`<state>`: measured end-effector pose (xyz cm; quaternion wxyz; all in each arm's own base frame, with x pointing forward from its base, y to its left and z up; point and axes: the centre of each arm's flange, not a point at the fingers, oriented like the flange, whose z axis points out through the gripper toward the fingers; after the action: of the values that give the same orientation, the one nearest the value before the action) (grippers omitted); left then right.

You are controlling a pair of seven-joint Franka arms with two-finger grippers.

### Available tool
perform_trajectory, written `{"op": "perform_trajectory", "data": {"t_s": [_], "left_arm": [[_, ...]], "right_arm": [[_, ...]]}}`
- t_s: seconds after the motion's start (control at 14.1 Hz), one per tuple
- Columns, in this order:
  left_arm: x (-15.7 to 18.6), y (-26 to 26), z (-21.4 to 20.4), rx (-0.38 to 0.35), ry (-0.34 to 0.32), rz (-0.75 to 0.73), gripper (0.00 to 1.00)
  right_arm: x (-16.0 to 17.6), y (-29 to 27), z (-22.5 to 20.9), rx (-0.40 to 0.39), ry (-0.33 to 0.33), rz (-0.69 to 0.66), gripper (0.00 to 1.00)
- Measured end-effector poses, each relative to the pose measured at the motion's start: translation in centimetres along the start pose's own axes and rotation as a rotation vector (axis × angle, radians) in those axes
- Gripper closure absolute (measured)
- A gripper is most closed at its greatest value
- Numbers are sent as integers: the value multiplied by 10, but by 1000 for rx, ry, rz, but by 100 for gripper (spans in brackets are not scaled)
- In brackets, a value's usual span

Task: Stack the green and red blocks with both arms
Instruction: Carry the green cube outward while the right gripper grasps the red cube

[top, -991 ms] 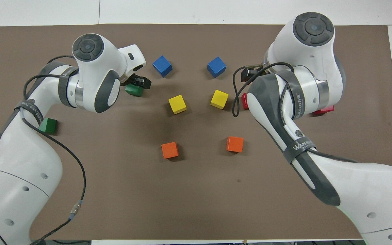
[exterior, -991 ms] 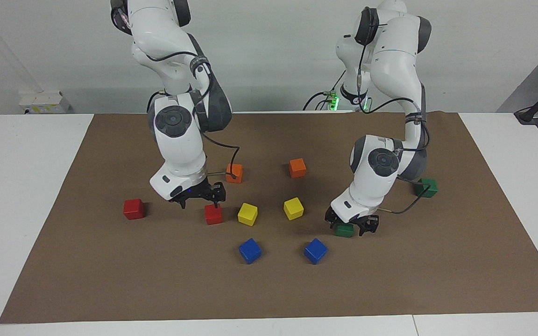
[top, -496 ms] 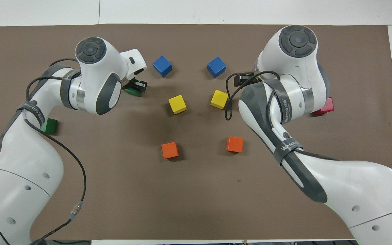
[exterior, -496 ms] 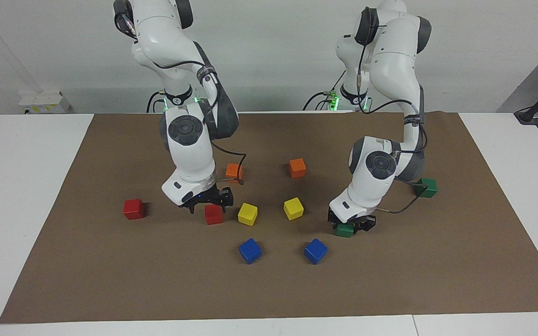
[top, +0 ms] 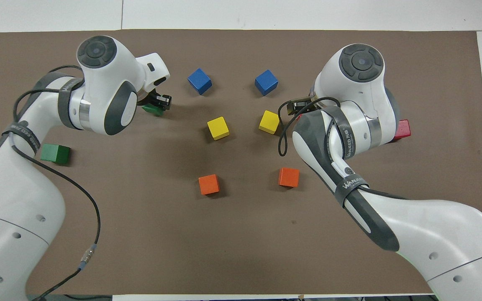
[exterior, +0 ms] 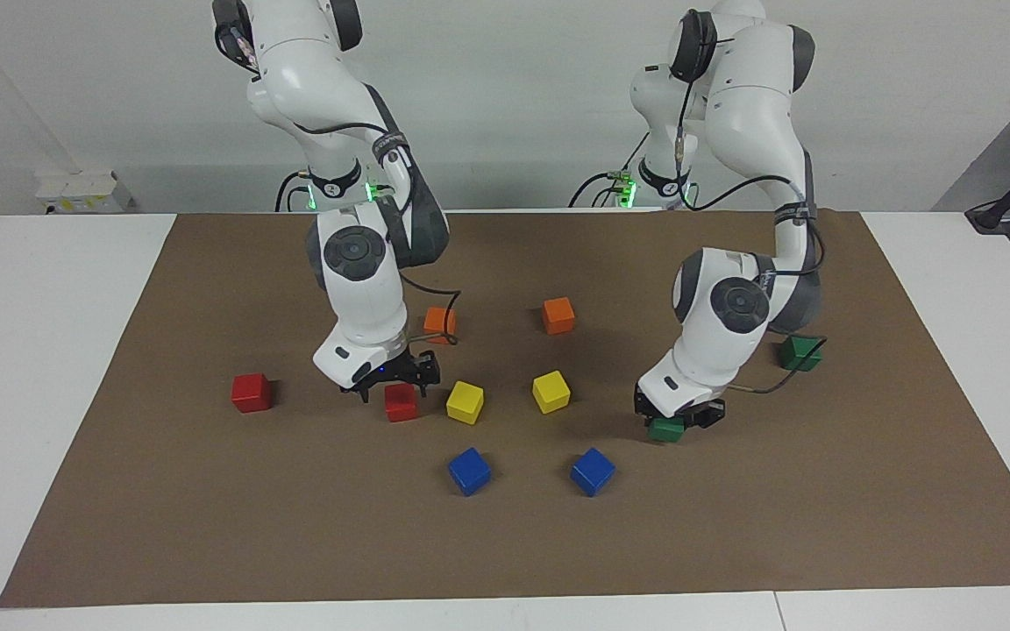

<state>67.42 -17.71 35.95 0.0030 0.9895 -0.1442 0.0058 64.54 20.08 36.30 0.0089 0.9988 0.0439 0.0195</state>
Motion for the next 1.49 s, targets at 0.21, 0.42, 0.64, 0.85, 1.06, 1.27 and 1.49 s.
{"op": "perform_trajectory", "data": {"t_s": [0.21,0.42,0.64,0.85,1.06,1.27,1.49], "left_arm": [[-33,-61,-77,15,-30,-83,45],[-78,-112,-125,18,-51,-98,45],[-125,-162,-131,1,-72,-80,45],[-158,-196,-119,-2,-51,-73,45],[-179,-200,-87,21,19,-88,45],[-197,-199,-59,40,64,-98,45],[-203,-205,-46,51,89,-112,45]], "right_arm": [[-5,1,8,3,13,-3,0],[-10,2,15,4,13,-6,0],[-14,1,19,6,18,-9,0],[-19,2,32,8,24,-10,0],[-23,3,39,6,17,-10,0],[-24,3,41,7,19,-11,0],[-28,3,50,10,33,-12,0]]}}
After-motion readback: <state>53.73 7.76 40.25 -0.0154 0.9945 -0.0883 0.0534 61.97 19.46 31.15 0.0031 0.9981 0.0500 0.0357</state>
